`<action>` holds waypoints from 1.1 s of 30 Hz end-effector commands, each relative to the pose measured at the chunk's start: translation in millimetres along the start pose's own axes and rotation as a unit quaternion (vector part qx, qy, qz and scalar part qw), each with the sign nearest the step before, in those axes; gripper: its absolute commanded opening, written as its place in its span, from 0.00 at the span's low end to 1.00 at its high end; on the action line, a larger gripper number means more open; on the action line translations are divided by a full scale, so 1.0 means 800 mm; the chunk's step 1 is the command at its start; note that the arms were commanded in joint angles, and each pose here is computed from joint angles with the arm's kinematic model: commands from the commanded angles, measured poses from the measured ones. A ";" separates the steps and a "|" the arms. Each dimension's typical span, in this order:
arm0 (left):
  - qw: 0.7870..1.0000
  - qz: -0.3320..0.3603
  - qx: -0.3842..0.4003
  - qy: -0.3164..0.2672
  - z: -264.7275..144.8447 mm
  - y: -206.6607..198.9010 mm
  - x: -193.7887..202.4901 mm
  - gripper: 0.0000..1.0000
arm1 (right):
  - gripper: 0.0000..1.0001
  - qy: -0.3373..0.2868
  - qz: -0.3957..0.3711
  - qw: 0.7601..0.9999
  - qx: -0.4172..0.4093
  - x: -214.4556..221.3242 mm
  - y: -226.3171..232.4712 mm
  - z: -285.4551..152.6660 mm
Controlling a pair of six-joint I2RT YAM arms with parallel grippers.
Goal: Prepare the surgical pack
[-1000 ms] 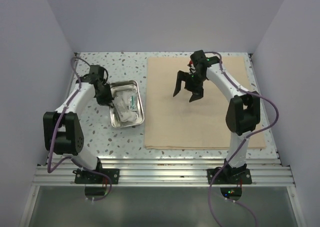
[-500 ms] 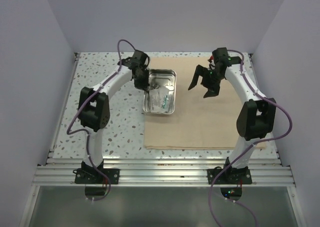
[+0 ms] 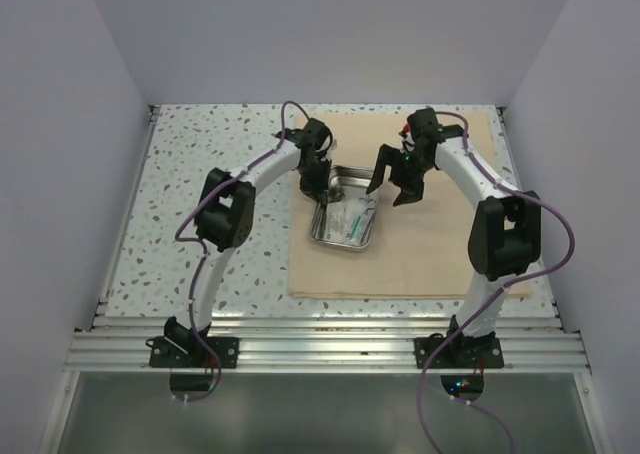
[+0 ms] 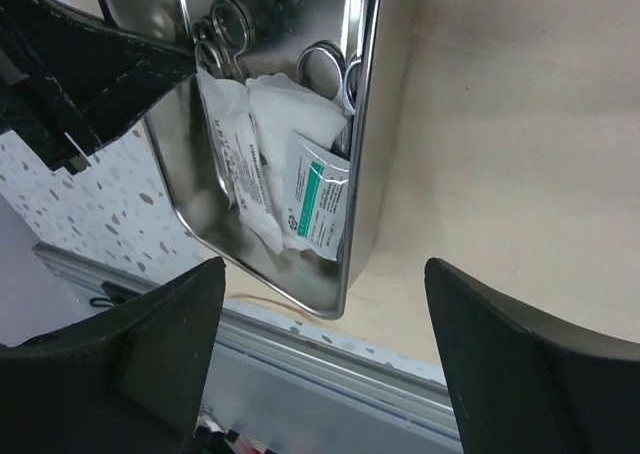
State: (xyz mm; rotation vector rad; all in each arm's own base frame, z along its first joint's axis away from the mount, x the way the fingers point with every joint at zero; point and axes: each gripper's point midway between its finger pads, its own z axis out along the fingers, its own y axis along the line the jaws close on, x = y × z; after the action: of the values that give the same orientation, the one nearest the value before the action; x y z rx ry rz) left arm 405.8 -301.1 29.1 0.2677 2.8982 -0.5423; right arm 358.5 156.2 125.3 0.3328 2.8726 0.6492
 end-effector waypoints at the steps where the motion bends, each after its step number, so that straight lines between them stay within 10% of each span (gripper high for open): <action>1: 0.999 0.019 0.047 -0.012 -0.013 -0.020 -0.015 0.14 | 0.83 -0.022 -0.009 1.000 0.000 -0.014 0.016 0.019; 7: 0.997 0.044 0.048 -0.036 -0.036 -0.021 -0.022 0.49 | 0.68 -0.005 -0.007 0.999 0.044 -0.025 0.007 0.049; 17: 0.994 0.043 0.003 -0.104 -0.106 0.015 -0.014 0.58 | 0.60 0.028 -0.007 0.995 0.094 -0.023 -0.023 0.079; 21: 0.991 0.033 0.014 -0.132 -0.135 0.029 0.012 0.43 | 0.53 0.030 -0.001 0.995 0.097 -0.031 -0.021 0.092; 24: 0.994 0.028 0.044 -0.097 -0.118 0.034 0.056 0.14 | 0.45 0.034 0.019 0.994 0.100 -0.033 -0.022 0.102; 33: 0.991 0.061 0.120 -0.015 -0.065 0.029 0.132 0.03 | 0.23 0.033 0.087 0.992 0.090 -0.026 -0.020 0.119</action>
State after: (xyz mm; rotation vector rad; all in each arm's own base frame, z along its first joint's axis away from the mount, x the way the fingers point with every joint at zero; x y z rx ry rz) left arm 299.2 -224.1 43.1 0.3191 2.8662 -0.7018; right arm 390.3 168.6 31.3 0.4990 3.0445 0.3958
